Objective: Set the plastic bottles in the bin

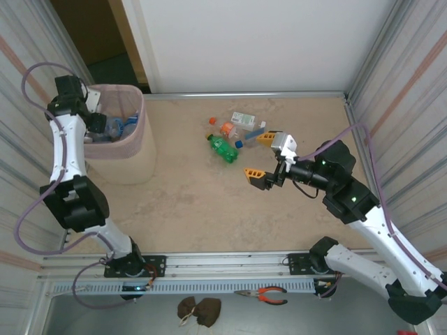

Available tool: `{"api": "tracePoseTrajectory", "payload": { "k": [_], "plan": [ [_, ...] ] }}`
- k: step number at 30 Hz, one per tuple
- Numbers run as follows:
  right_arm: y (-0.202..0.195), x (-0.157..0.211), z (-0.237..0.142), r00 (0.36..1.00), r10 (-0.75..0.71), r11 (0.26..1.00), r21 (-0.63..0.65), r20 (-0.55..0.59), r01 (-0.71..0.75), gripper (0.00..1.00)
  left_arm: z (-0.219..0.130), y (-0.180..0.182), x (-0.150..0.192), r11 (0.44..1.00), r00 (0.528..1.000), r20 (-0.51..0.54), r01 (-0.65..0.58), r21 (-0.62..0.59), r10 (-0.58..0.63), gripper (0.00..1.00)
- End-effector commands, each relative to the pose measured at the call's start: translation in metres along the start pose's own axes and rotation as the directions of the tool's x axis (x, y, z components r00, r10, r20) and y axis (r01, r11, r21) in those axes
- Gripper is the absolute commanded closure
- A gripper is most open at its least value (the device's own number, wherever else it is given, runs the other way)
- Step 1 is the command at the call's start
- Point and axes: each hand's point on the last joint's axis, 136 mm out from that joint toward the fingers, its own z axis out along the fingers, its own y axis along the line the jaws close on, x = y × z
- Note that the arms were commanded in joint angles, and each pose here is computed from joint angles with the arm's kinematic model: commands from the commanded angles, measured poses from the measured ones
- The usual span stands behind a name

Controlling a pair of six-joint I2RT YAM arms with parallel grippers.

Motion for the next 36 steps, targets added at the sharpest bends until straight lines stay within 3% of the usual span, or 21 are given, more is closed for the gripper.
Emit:
{"api": "tracePoseTrajectory", "payload": {
  "k": [1, 7, 13, 30, 36],
  "plan": [
    [0.002, -0.006, -0.001, 1.000, -0.003, 1.000, -0.022, 0.028, 0.003, 0.14, 0.023, 0.001, 0.018, 0.999, 0.997, -0.074, 0.034, -0.001, -0.034, 0.40],
    [0.001, -0.006, -0.004, 1.000, 0.001, 1.000, -0.010, 0.029, 0.000, 0.14, 0.045, -0.014, 0.025, 0.997, 0.992, -0.115, 0.052, 0.061, -0.045, 0.33],
    [0.000, -0.009, -0.009, 1.000, 0.005, 1.000, 0.008, 0.029, -0.005, 0.14, 0.035, -0.017, 0.016, 0.992, 0.995, -0.076, 0.079, 0.097, -0.072, 0.28],
    [0.001, -0.024, -0.022, 0.998, 0.014, 0.999, 0.030, 0.061, -0.016, 0.14, -0.063, -0.016, -0.023, 0.984, 0.978, 0.170, 0.094, 0.153, -0.120, 0.19],
    [0.004, -0.028, -0.024, 0.997, 0.022, 0.999, 0.024, 0.071, -0.024, 0.15, -0.096, -0.038, -0.042, 0.975, 0.969, 0.239, 0.014, 0.220, -0.067, 0.21]
  ]
}}
